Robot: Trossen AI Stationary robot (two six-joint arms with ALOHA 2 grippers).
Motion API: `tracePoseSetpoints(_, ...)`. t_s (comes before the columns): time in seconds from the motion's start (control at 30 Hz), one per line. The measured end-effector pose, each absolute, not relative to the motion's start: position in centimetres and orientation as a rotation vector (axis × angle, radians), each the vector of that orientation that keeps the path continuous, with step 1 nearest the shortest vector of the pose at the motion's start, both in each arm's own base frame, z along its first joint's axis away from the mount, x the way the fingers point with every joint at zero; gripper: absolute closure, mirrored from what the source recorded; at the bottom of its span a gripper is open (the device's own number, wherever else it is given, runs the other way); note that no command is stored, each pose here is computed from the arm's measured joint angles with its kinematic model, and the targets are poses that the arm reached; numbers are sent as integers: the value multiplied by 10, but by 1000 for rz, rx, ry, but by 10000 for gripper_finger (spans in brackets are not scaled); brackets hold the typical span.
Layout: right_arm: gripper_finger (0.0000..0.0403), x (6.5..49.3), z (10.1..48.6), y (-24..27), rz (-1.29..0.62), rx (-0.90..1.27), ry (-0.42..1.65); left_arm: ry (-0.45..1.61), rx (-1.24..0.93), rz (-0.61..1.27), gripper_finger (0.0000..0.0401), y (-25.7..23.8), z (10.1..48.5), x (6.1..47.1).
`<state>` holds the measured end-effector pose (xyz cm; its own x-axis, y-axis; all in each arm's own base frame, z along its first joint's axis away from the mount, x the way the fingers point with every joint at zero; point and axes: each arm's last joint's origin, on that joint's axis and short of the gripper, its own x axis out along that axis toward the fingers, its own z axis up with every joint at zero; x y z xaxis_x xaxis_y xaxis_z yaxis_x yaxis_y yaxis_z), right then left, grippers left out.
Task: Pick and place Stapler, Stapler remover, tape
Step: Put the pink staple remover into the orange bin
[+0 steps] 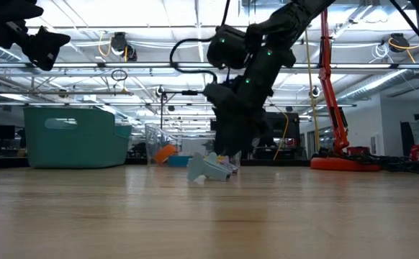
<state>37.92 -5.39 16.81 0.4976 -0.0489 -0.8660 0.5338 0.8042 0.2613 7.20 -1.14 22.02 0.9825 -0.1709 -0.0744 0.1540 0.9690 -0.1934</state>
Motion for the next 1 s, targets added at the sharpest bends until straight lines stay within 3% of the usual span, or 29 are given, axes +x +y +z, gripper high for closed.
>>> tracePoseSetpoints(0.67,241,385,148,-55,-382,549,1024,91,-194,-164,135,-11,220,72)
tracePoseSetpoints(1.0,333,384,145,-54,-386,554,1045,93,-191,-165,135,-11,220,72)
